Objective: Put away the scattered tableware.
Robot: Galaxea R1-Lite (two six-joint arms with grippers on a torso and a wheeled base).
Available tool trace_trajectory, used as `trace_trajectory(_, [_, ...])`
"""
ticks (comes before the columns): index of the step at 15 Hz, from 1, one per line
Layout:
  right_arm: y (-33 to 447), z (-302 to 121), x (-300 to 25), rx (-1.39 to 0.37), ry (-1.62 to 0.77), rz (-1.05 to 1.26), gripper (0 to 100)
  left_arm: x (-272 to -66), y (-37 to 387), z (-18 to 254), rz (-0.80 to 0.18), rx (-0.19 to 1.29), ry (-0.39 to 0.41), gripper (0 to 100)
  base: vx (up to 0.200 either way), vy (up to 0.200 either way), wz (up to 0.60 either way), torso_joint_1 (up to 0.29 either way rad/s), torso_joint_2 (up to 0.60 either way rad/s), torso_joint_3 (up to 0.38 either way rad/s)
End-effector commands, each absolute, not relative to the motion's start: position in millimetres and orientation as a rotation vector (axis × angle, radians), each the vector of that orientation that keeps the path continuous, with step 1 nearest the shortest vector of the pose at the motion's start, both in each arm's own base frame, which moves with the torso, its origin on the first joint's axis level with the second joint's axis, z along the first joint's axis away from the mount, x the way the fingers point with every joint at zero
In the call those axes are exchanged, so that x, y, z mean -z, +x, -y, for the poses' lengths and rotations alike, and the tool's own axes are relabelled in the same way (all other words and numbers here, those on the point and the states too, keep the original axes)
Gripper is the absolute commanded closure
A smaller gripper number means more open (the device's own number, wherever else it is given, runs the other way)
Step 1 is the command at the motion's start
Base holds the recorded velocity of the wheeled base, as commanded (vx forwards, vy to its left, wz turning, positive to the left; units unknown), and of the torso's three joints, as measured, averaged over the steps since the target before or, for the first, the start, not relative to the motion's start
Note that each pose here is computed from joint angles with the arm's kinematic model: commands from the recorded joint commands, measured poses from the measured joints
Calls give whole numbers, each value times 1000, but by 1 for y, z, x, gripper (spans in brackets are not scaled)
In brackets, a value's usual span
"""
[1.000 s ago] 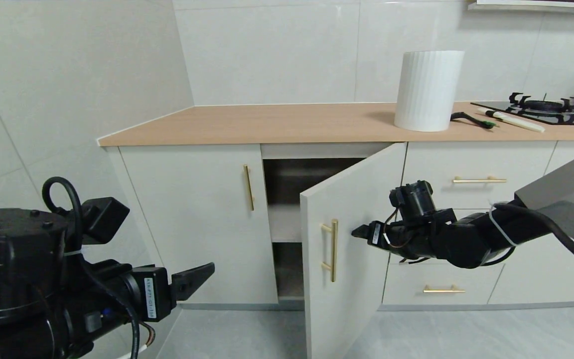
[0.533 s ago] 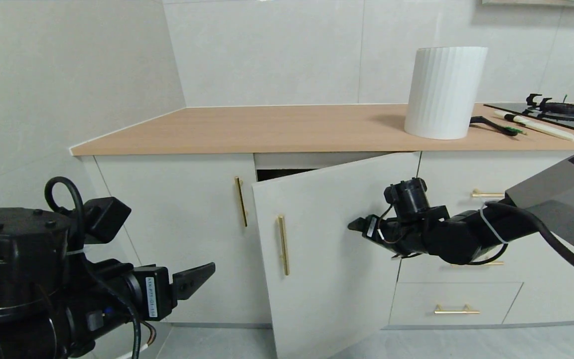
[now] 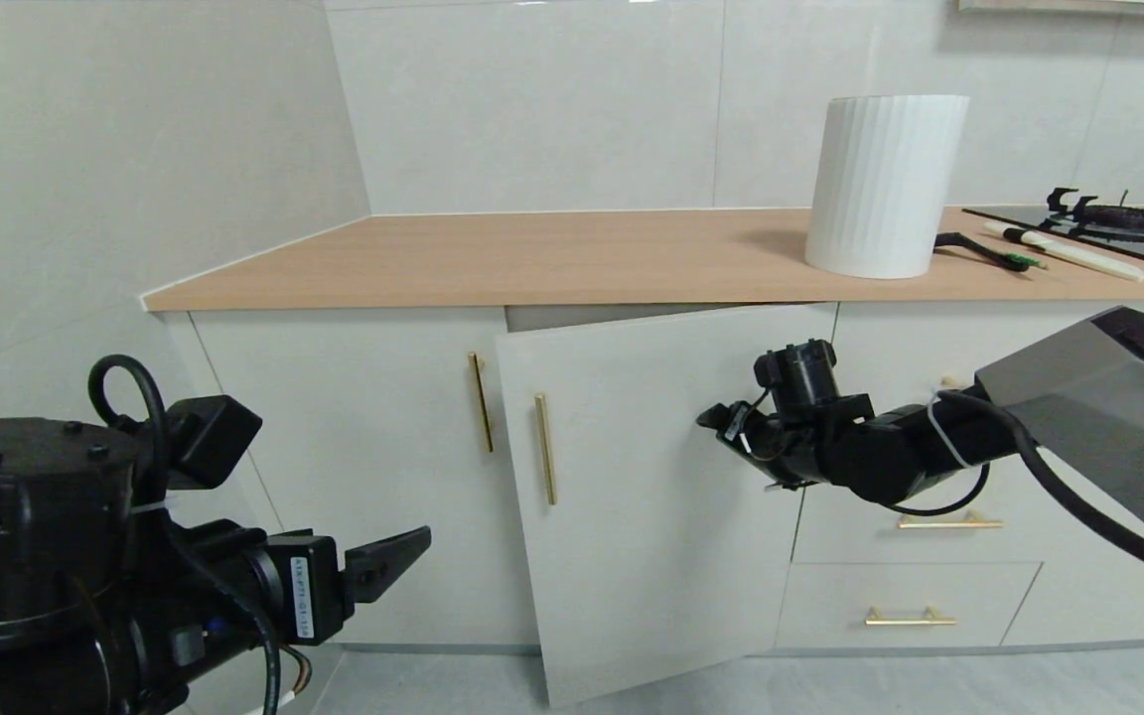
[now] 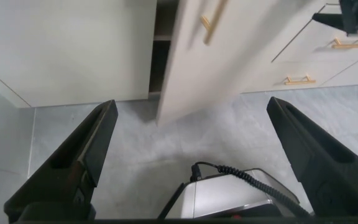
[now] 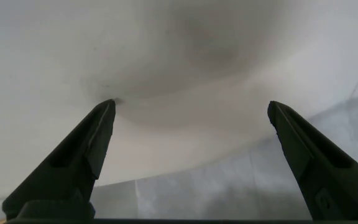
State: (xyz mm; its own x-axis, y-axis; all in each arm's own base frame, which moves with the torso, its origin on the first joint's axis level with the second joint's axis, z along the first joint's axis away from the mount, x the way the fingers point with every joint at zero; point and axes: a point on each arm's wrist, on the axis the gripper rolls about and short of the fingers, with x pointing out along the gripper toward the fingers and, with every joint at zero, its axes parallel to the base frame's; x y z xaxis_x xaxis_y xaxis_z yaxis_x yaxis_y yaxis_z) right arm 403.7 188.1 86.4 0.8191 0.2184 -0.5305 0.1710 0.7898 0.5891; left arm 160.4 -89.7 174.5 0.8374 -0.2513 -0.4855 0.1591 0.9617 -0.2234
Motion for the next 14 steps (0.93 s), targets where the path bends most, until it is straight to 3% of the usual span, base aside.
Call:
trace_trajectory(1, [413, -186, -79, -1, 676, -613, 0, -174, 161, 90, -538, 217, -177, 0, 0, 0, 0, 0, 0, 0])
trace_trajectory(5, [431, -175, -78, 89, 728, -548, 0, -173, 161, 90, -543, 218, -175, 0, 0, 0, 0, 0, 0, 0])
trace_trajectory(14, [436, -173, -75, 121, 732, -529, 0, -173, 161, 90, -543, 218, -175, 0, 0, 0, 0, 0, 0, 0])
